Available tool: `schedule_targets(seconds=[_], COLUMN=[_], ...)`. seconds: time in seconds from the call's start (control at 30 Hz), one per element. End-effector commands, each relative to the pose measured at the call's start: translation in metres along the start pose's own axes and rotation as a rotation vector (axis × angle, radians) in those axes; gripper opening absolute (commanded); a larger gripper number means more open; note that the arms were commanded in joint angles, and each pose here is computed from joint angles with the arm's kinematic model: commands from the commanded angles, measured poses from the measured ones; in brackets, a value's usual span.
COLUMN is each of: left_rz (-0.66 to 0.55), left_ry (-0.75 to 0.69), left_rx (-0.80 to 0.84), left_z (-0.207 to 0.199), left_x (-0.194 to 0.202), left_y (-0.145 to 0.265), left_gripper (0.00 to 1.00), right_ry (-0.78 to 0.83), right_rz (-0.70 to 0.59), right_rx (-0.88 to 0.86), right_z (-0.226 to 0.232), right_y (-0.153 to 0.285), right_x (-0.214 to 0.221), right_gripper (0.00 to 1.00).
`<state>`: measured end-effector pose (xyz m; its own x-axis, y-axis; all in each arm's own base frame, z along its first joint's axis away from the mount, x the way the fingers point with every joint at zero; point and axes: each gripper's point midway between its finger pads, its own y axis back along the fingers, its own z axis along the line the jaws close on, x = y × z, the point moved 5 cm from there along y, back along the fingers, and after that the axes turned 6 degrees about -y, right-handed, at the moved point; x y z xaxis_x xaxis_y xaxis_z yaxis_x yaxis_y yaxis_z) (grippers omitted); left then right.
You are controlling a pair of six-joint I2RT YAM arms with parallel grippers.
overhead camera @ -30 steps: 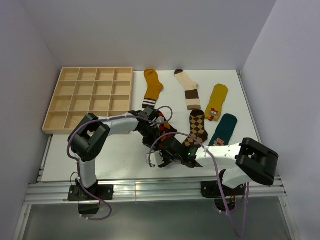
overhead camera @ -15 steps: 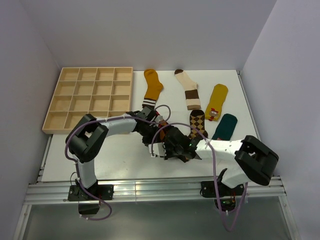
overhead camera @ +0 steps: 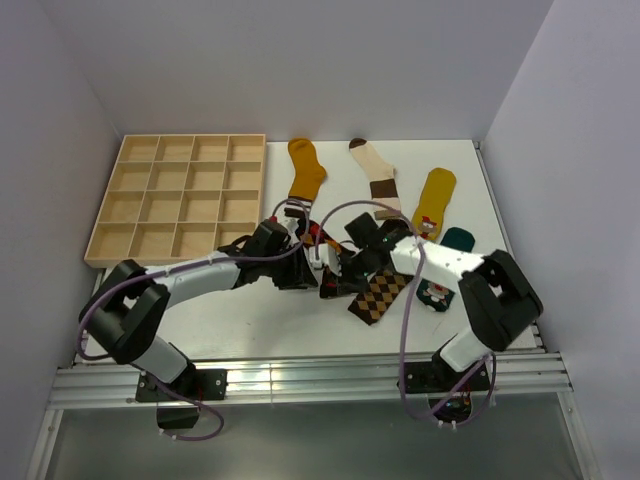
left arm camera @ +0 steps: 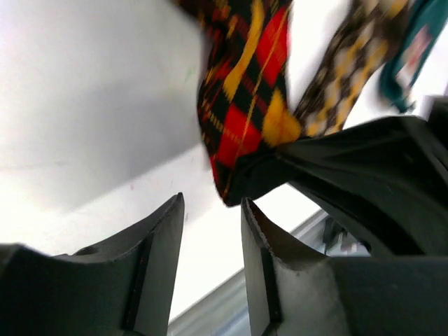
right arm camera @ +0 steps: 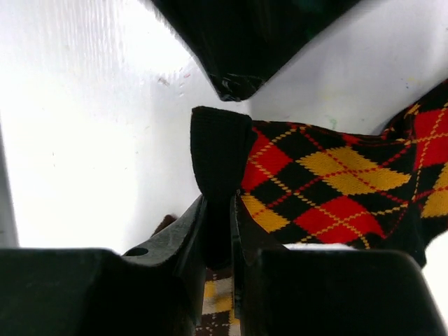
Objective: Roll the socks
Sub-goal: Roll the sock at the center of the board.
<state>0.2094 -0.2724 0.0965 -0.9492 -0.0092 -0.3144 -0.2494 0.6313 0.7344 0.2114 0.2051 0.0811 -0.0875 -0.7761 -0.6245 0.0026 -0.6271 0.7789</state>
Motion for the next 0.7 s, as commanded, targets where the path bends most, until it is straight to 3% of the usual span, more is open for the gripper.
schedule_targets(seconds=[0.0,0.07,0.3,0.53,0.67], left_rz=[-0.265,-0.345,-0.442,-0.516,-0.494], left_ry=[-0.037,-0.086,-0.285,-0.546,-0.651], left_rx=[0.050,0.016,0.013,0.022,0.072], left_z=[-0.018,-0.017,-0.021,-0.036,-0.041], left_x=[-0.035,-0.041,-0.042,-0.043,-0.042], left_y=[0.012,0.014,0.009,-0.001,-0.018], left_gripper=[0.44,0.45,0.47,0.50,0.51], right_ry=[-0.164,-0.243,-0.547,-0.714,-0.750], right_rz=[-0.025,-0.032,0.026,0.066,0.081], right_rx=[-0.216,-0.282,-0.538,-0.627,-0.640], right_z=[0.008,-0.007,-0.035,-0.041,-0.040], right_y=[0.007,0.004,0.014,0.009,0.007], right_x=[0.000,0.002,0.000,0.016,0.022], right_gripper=[0.11,0.11,0.11,0.11,0.11])
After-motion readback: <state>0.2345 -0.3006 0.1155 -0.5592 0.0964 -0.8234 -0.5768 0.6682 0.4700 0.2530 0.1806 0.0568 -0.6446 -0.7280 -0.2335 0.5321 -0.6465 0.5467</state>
